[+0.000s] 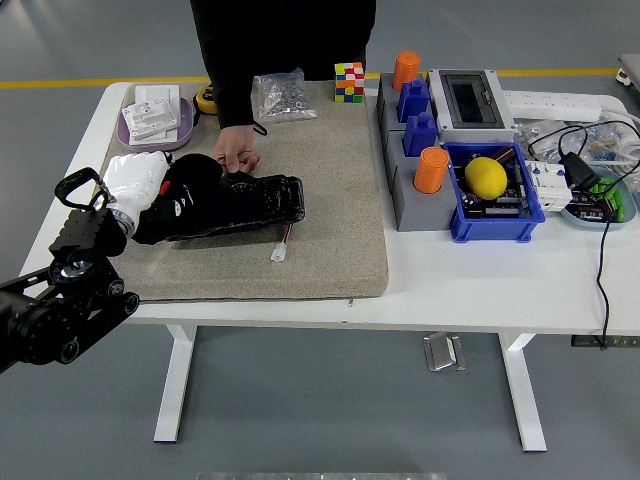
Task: Pick the rag up,wipe the panel,place it on the desk
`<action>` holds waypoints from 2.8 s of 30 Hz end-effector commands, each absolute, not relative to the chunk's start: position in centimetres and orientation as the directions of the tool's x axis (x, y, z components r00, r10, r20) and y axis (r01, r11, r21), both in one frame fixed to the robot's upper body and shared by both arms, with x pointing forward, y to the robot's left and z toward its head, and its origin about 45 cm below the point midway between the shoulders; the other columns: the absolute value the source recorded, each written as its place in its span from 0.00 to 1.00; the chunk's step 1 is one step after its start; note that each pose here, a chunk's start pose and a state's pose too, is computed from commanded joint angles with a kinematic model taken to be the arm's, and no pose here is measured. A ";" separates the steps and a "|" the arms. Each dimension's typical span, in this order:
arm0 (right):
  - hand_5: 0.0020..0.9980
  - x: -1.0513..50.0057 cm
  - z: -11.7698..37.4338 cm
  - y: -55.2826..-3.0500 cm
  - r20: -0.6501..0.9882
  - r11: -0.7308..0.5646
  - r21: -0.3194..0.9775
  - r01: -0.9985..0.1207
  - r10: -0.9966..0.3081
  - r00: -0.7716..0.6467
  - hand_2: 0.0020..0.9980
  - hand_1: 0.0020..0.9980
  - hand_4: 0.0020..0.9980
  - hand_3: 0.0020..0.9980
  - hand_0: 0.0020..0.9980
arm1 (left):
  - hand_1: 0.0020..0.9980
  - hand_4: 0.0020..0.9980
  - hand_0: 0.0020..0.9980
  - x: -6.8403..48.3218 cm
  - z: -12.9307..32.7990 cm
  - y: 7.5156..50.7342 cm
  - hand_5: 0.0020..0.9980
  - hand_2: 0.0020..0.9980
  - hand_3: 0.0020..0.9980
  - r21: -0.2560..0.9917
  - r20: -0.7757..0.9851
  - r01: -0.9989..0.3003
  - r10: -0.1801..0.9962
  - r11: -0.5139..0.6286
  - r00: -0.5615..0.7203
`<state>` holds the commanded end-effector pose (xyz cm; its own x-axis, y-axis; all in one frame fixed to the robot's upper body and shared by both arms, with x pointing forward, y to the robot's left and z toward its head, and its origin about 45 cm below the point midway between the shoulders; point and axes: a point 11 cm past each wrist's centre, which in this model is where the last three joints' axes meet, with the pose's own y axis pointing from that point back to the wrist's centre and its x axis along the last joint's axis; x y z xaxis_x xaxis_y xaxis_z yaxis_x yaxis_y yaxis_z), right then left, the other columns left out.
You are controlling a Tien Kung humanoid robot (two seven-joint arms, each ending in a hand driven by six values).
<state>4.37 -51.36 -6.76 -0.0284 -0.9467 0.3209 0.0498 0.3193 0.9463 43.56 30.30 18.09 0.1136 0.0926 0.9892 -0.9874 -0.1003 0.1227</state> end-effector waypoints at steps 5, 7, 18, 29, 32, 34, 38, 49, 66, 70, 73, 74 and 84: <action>0.57 4.2 -6.8 -51.3 0.320 0.318 0.947 0.052 -0.947 -0.030 0.72 0.71 0.92 0.59 0.76 | 0.12 0.46 0.22 43.5 18.2 31.1 0.00 0.46 0.39 0.116 0.990 -0.986 0.092 -0.120 0.106; 0.57 4.2 -6.8 -51.3 0.320 0.318 0.947 0.052 -0.947 -0.030 0.72 0.71 0.92 0.59 0.76 | 0.12 0.46 0.22 43.5 18.2 31.3 0.00 0.46 0.39 0.117 0.990 -0.985 0.095 -0.127 0.106; 0.57 4.1 -6.8 -51.3 0.320 0.318 0.947 0.055 -0.947 -0.032 0.72 0.71 0.92 0.59 0.76 | 0.12 0.46 0.22 43.2 17.6 31.5 0.00 0.46 0.39 0.131 0.988 -0.982 0.100 -0.134 0.118; 0.57 4.2 -6.8 -51.3 0.319 0.317 0.947 0.055 -0.947 -0.027 0.72 0.71 0.92 0.59 0.76 | 0.12 0.46 0.22 43.4 17.6 28.5 0.00 0.45 0.39 0.132 0.985 -0.989 0.119 -0.074 0.122; 0.57 4.2 -6.8 -51.3 0.318 0.317 0.947 0.055 -0.948 -0.025 0.72 0.71 0.92 0.59 0.76 | 0.12 0.46 0.22 43.2 17.2 27.3 0.00 0.45 0.39 0.146 0.983 -0.988 0.122 -0.050 0.139; 0.57 4.2 -6.8 -51.3 0.319 0.317 0.947 0.054 -0.947 -0.024 0.72 0.71 0.92 0.59 0.76 | 0.12 0.46 0.22 43.1 17.0 26.6 0.00 0.45 0.39 0.153 0.981 -0.988 0.124 -0.034 0.148; 0.57 4.3 -6.7 -51.5 0.322 0.320 0.946 0.053 -0.946 -0.024 0.72 0.71 0.92 0.59 0.76 | 0.12 0.46 0.22 43.1 17.1 25.8 0.00 0.45 0.39 0.153 0.980 -0.988 0.127 -0.017 0.150; 0.58 4.6 -6.6 -51.6 0.324 0.323 0.945 0.050 -0.946 -0.021 0.72 0.71 0.92 0.59 0.76 | 0.12 0.46 0.22 43.4 17.9 22.5 0.00 0.45 0.39 0.144 0.980 -0.988 0.134 0.055 0.150; 0.58 4.9 -6.3 -52.0 0.330 0.329 0.943 0.046 -0.944 -0.018 0.72 0.71 0.93 0.59 0.76 | 0.12 0.46 0.22 42.3 18.1 18.3 0.00 0.45 0.39 0.151 0.976 -0.975 0.131 0.165 0.173; 0.58 5.0 -6.3 -52.1 0.330 0.329 0.943 0.046 -0.944 -0.017 0.72 0.71 0.93 0.59 0.76 | 0.12 0.46 0.22 42.0 18.0 17.6 0.00 0.45 0.39 0.157 0.975 -0.970 0.129 0.185 0.182; 0.58 5.0 -6.3 -52.1 0.330 0.329 0.943 0.046 -0.944 -0.017 0.72 0.71 0.93 0.59 0.76 | 0.12 0.46 0.22 41.8 18.1 17.1 0.00 0.45 0.39 0.158 0.974 -0.967 0.127 0.199 0.185; 0.58 5.0 -6.3 -52.1 0.330 0.329 0.943 0.046 -0.944 -0.017 0.72 0.71 0.93 0.59 0.76 | 0.12 0.46 0.22 41.8 18.1 17.0 0.00 0.45 0.39 0.157 0.974 -0.967 0.127 0.203 0.185; 0.58 5.1 -6.3 -52.0 0.329 0.328 0.944 0.044 -0.944 -0.017 0.72 0.71 0.92 0.59 0.76 | 0.12 0.46 0.22 41.3 18.5 15.7 0.00 0.45 0.39 0.151 0.975 -0.958 0.121 0.242 0.184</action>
<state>5.05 -52.02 -6.28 -0.0167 -0.9442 0.3290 0.0443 0.3280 0.9436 41.27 15.72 18.52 0.1842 0.1207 0.9754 -0.9585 0.2418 0.1511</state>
